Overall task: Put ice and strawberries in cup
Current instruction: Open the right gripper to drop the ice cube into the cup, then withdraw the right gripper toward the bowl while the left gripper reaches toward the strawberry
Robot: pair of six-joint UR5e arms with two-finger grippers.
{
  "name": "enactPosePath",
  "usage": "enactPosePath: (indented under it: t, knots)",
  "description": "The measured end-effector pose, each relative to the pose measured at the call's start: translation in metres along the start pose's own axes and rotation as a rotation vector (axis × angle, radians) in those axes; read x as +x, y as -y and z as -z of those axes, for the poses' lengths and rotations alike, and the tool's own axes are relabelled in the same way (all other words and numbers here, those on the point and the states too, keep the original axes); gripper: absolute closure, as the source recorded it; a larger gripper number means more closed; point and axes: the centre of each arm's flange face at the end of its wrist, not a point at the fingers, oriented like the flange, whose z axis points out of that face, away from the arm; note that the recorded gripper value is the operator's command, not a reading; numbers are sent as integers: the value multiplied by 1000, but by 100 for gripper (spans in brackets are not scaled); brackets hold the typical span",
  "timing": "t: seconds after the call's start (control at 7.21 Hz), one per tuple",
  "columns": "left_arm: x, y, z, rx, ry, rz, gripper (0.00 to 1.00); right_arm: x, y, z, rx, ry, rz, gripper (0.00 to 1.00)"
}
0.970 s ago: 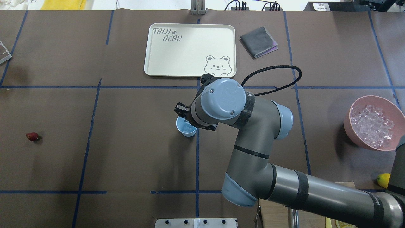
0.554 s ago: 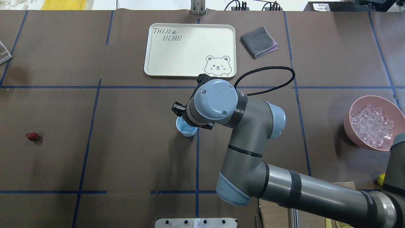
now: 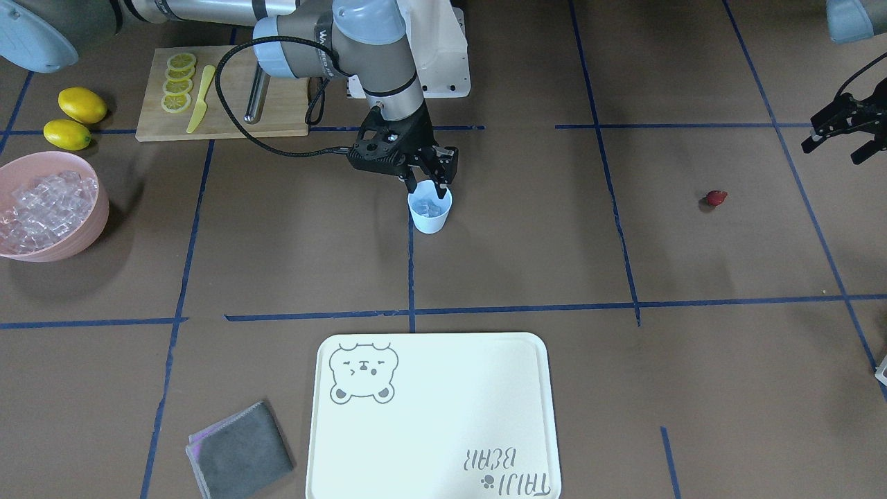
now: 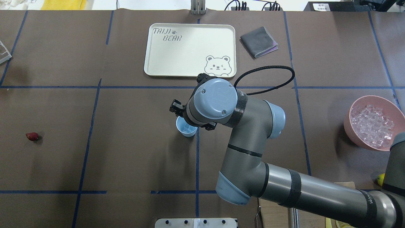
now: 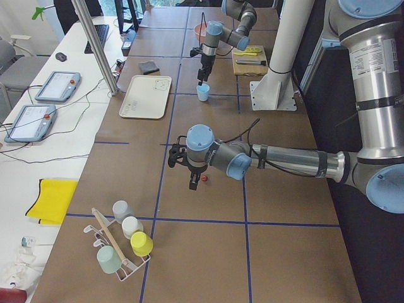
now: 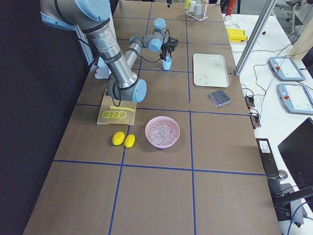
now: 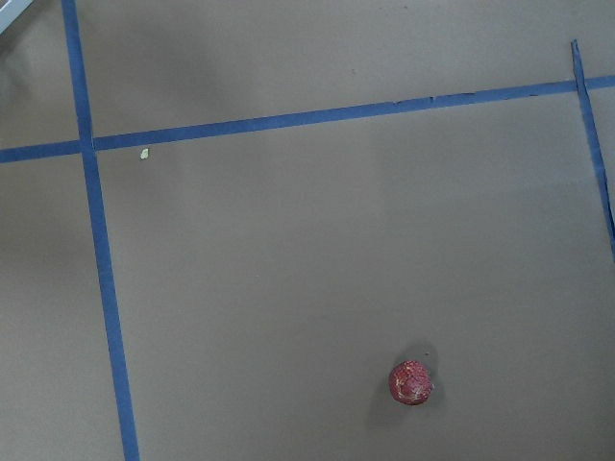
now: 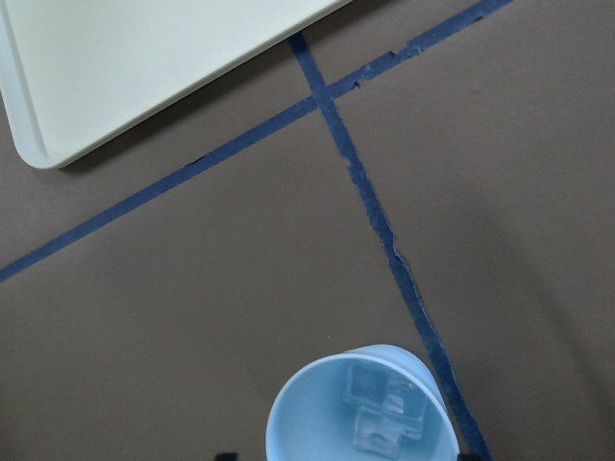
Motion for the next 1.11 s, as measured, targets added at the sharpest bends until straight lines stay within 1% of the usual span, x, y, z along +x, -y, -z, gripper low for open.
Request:
enactPosePath:
  t: [0.14, 0.28, 0.42, 0.55, 0.69, 0.83, 0.97, 1.11]
  knots:
    - [-2, -1, -2, -3, 3, 4, 0, 3, 11, 10, -7, 7, -7, 16]
    - [-4, -1, -3, -6, 8, 8, 0, 23, 43, 29, -26, 6, -19, 15]
    - [-5, 0, -4, -6, 18, 10, 0, 69, 91, 58, -54, -4, 0, 14]
    - [-6, 2, -5, 0, 40, 8, 0, 124, 138, 91, -72, -17, 54, 13]
    - [-4, 4, -9, -1, 64, 8, 0, 177, 180, 116, -77, -39, 110, 13]
    - [6, 5, -23, -21, 79, 22, 0, 226, 218, 135, -75, -66, 162, 13]
    - [18, 4, -40, -47, 94, 56, 0, 270, 248, 150, -72, -90, 213, 13]
    - [27, 2, -58, -73, 107, 107, 0, 313, 272, 166, -68, -112, 261, 1]
